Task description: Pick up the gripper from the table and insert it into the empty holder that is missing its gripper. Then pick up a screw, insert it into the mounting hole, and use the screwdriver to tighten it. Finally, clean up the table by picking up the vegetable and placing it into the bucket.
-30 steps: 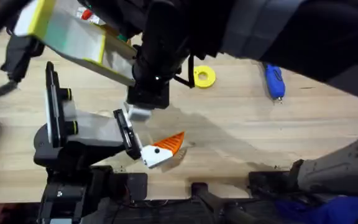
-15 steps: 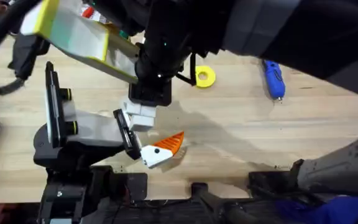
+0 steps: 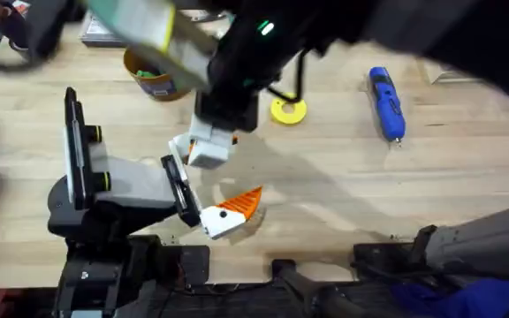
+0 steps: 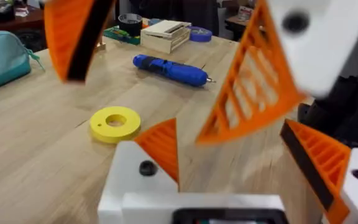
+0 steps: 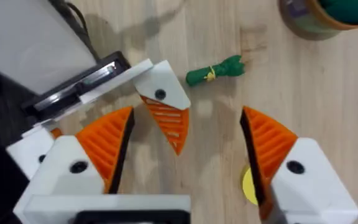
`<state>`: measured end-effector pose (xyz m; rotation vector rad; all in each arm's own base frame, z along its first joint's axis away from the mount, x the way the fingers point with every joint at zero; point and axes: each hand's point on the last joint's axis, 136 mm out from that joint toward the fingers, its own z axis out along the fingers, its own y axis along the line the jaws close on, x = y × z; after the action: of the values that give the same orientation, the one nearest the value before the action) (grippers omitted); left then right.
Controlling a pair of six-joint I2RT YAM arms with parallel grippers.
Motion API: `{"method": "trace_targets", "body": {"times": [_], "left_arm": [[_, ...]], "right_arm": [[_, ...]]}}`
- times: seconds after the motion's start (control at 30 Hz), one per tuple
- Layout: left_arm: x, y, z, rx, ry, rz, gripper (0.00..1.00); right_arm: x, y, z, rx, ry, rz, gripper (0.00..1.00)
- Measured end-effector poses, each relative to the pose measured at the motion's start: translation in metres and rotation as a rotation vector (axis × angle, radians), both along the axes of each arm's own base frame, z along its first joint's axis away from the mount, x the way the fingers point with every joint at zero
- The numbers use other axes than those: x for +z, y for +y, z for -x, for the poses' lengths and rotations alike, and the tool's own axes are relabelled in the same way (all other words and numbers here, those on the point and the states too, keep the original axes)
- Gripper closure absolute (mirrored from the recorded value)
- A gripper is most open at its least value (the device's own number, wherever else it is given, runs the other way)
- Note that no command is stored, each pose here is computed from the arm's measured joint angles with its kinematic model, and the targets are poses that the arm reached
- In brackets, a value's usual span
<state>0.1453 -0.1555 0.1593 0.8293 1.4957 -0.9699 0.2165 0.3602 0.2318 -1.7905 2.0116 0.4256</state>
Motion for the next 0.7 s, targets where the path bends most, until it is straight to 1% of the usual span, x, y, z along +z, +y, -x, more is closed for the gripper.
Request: {"method": "trace_targets", "body": {"times": [0.13,0.23,0.27,0.43,0.53,0.7], "left_arm": [[0.0,0.0,0.0,0.0,0.0,0.0,0.015],[0.0,0.0,0.0,0.0,0.0,0.0,0.015],[0.0,0.0,0.0,0.0,0.0,0.0,0.015],[0.0,0.0,0.0,0.0,0.0,0.0,0.015],[0.0,0.0,0.0,0.0,0.0,0.0,0.016],[0.0,0.0,0.0,0.0,0.0,0.0,0.015]], "right_arm": [[0.03,-0.013,-0.004,0.002,0.007,-0.1,0.005],[0.046,-0.025,-0.012,0.002,0.004,-0.154,0.005],[0.053,-0.043,-0.029,-0.014,-0.013,-0.181,0.005],[0.054,-0.063,-0.043,0.01,-0.013,-0.209,0.005],[0.054,-0.076,-0.041,0.054,-0.01,-0.248,0.005],[0.046,-0.101,-0.025,0.138,0.006,-0.324,0.005]]}}
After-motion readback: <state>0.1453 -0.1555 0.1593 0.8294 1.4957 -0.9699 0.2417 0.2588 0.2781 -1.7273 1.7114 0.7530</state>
